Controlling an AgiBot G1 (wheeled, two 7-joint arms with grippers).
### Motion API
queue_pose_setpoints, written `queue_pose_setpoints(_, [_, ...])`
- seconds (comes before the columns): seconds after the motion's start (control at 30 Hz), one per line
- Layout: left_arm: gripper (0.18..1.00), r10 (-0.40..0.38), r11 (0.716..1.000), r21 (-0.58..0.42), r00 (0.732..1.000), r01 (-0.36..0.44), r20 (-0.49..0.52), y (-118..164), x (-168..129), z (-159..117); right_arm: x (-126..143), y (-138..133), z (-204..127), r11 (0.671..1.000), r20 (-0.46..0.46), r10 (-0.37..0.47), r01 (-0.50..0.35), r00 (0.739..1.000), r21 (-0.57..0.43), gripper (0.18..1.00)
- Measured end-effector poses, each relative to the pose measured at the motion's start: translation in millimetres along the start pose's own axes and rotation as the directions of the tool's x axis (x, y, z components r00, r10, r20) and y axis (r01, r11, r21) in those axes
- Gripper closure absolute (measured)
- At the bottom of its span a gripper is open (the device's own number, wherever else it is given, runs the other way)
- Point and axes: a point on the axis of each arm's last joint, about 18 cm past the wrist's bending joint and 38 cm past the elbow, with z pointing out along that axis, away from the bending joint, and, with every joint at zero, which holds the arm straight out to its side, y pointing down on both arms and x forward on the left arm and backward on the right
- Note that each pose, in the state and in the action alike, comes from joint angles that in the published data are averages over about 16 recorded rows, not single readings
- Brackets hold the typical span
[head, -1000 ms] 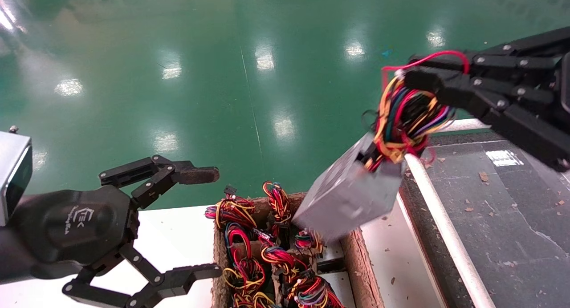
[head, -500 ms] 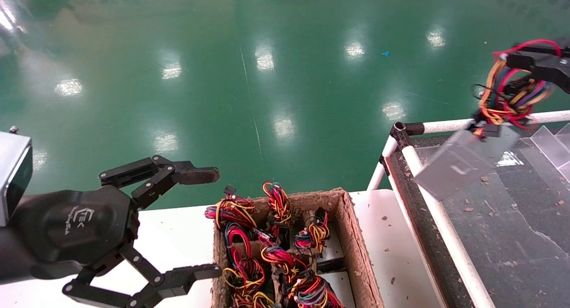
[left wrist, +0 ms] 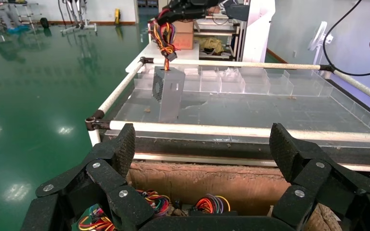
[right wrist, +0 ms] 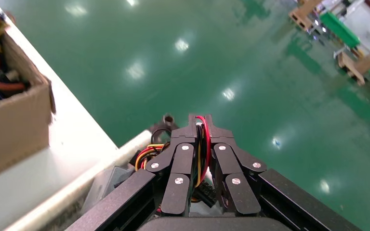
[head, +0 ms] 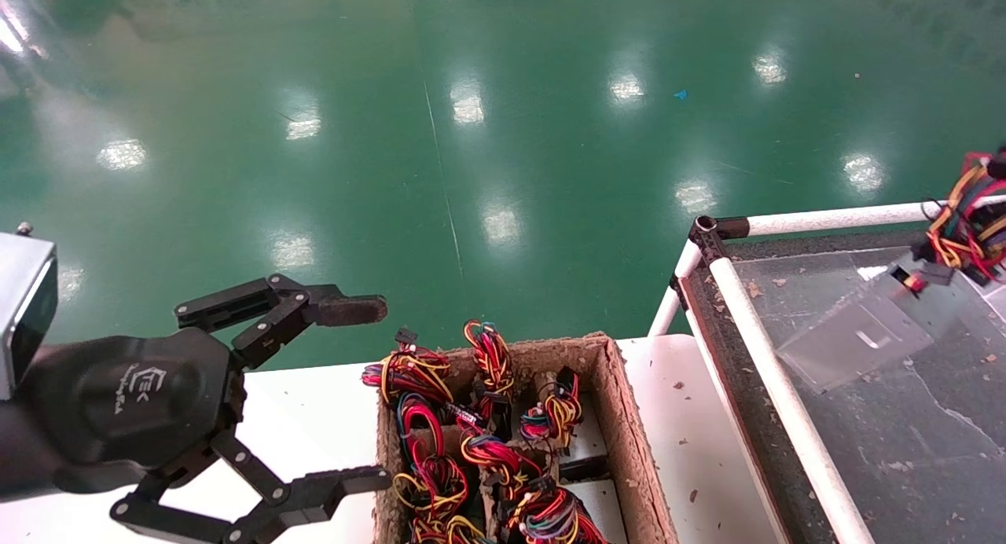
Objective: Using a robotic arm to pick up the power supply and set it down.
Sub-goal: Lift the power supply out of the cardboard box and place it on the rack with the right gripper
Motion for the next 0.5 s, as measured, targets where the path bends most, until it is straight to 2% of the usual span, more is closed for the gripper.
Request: queue_pose_setpoints(0.5, [0.184,0.000,1.000,0.000,1.000,0.000,0.000,0,0,0,-11,34,12,0.994,0.007,-0.021,0.022,1.000,-0.110,0.960])
